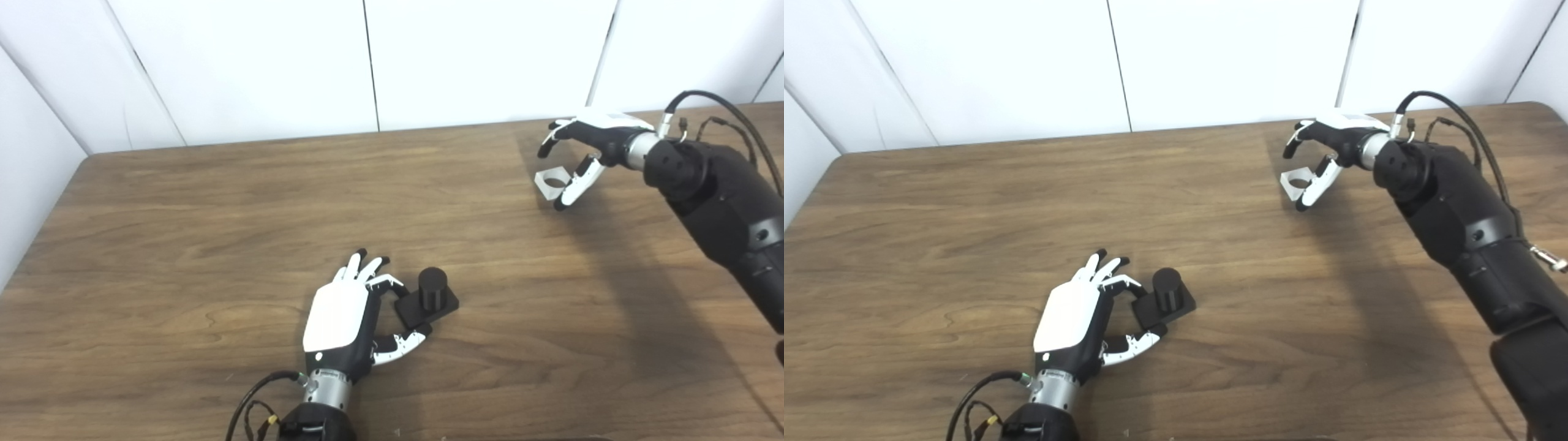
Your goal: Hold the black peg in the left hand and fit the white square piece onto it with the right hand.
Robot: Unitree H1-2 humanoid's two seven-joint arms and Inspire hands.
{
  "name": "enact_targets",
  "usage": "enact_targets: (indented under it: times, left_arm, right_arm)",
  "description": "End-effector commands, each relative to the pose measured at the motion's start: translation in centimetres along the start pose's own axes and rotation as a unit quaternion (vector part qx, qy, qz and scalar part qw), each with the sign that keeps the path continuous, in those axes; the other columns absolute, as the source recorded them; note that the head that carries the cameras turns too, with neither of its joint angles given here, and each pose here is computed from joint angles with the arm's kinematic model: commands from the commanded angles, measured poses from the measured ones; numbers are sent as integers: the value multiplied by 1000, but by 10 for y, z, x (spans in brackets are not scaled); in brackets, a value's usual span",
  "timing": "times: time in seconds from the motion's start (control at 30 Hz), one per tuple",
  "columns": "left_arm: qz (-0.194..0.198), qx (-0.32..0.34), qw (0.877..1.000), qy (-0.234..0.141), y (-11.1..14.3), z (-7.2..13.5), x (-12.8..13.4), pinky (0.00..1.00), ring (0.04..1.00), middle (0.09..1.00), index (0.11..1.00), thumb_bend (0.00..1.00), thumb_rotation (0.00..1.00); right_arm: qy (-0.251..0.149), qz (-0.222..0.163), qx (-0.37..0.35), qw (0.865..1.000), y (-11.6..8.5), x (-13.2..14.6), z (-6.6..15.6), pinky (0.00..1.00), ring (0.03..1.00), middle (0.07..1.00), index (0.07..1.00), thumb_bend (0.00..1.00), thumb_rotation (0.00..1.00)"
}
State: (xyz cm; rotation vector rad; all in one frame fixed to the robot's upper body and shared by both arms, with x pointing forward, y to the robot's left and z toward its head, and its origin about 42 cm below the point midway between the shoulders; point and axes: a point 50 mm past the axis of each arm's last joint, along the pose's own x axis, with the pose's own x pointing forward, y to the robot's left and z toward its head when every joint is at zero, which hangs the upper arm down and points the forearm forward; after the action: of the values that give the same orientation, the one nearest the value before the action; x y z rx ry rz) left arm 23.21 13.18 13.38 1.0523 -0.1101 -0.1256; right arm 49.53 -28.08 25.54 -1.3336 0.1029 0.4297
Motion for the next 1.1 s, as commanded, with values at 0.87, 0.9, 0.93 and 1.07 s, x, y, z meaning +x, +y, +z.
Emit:
enact_targets:
  times: [0.87, 0.9, 0.93, 1.07]
  left_arm:
    - [22, -15, 1000, 0, 7, 3, -5, 953, 1000, 909, 589, 531, 396]
    - [22, -15, 1000, 0, 7, 3, -5, 952, 1000, 909, 590, 533, 394]
    - [22, -14, 1000, 0, 7, 3, -4, 951, 1000, 910, 592, 534, 394]
    - [20, -14, 1000, 0, 8, 4, -4, 949, 1000, 913, 596, 531, 410]
  right_arm:
    - [-5, -38, 2, 999, -17, 3, 2, 933, 1000, 967, 733, 913, 177]
    - [-3, -38, 2, 999, -17, 3, 2, 929, 1000, 966, 733, 914, 176]
    - [-2, -38, 1, 999, -17, 3, 1, 927, 1000, 966, 734, 914, 177]
    - [3, -37, -5, 999, -18, 4, -2, 923, 1000, 966, 735, 910, 180]
